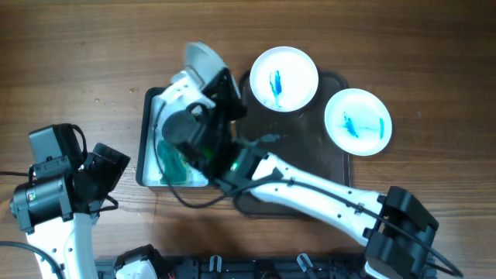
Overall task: Clean dirty plates on tray and stack at the side
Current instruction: 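Lift the lower plate with the right gripper and dip it in the basin, then carry the rinsed plate right and set it at the table side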
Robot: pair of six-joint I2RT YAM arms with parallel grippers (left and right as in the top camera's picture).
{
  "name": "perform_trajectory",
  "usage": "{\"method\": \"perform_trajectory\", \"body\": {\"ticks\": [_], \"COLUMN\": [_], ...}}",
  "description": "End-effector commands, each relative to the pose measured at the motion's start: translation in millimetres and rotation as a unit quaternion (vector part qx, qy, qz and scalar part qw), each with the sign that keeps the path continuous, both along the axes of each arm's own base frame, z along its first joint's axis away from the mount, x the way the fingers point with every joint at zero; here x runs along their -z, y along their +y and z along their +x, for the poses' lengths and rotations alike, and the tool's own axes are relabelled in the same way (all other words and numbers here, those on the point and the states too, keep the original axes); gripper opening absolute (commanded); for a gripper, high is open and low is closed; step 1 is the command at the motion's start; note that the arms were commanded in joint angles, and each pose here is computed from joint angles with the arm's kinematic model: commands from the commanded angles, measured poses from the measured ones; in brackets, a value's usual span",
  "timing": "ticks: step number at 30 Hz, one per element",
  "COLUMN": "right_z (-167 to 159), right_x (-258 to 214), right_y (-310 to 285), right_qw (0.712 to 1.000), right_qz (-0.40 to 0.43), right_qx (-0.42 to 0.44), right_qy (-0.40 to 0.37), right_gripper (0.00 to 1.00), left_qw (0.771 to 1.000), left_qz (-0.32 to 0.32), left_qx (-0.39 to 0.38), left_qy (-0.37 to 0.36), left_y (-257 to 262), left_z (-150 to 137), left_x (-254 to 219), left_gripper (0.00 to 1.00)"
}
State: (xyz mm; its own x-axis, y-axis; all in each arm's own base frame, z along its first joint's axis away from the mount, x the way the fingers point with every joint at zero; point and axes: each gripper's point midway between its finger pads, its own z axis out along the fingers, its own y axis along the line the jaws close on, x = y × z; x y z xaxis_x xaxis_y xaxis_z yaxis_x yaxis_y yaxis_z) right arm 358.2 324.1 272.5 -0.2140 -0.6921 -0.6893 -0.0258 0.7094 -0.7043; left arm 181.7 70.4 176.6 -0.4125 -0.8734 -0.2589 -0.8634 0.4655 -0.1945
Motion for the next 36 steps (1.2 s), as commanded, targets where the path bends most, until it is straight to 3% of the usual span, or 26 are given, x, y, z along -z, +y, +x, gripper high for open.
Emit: {"method": "perform_trajectory", "body": {"ticks": [1, 5, 9, 13, 16, 21, 27, 33, 36], "right_z": [-2.1, -1.0, -0.7, 4.5, 10.0, 24.5, -3.6, -62.8, -79.0], "right_x": [30.4, 49.1, 18.9, -21.2, -35.6, -11.5, 50.8, 137.9, 180.4], "right_y": [20.7, 15.7, 3.5, -48.0, -113.0, -268.2, -438.0, -541.8, -556.4], "right_qw": [0.978, 0.943, 0.889, 0.819, 0.784, 0.739, 0.672, 0.581, 0.544], "right_qz": [0.182, 0.276, 0.38, 0.487, 0.534, 0.606, 0.627, 0.586, 0.578], "right_qx": [-0.055, -0.064, -0.106, -0.116, -0.094, 0.086, 0.32, 0.525, 0.563], "right_qy": [0.085, 0.175, 0.234, 0.28, 0.302, 0.28, 0.229, 0.208, 0.232], "right_gripper": [0.04, 0.04, 0.04, 0.04, 0.04, 0.04, 0.04, 0.04, 0.04], "left_qw": [1.0, 1.0, 1.0, 1.0, 1.0, 1.0, 1.0, 1.0, 1.0], "left_qz": [0.004, 0.004, 0.004, 0.004, 0.004, 0.004, 0.004, 0.004, 0.004], "left_qx": [-0.009, -0.009, -0.009, -0.009, -0.009, -0.009, -0.009, -0.009, -0.009], "left_qy": [-0.009, -0.009, -0.009, -0.009, -0.009, -0.009, -0.009, -0.009, -0.009], "left_y": [2.4, 2.4, 2.4, 2.4, 2.4, 2.4, 2.4, 2.4, 2.4], "left_z": [0.5, 0.5, 0.5, 0.5, 0.5, 0.5, 0.5, 0.5, 0.5], "left_x": [-5.2, -5.2, -5.2, -5.2, -5.2, -5.2, -5.2, -5.2, -5.2], "left_gripper": [1.0, 1.0, 1.0, 1.0, 1.0, 1.0, 1.0, 1.0, 1.0]}}
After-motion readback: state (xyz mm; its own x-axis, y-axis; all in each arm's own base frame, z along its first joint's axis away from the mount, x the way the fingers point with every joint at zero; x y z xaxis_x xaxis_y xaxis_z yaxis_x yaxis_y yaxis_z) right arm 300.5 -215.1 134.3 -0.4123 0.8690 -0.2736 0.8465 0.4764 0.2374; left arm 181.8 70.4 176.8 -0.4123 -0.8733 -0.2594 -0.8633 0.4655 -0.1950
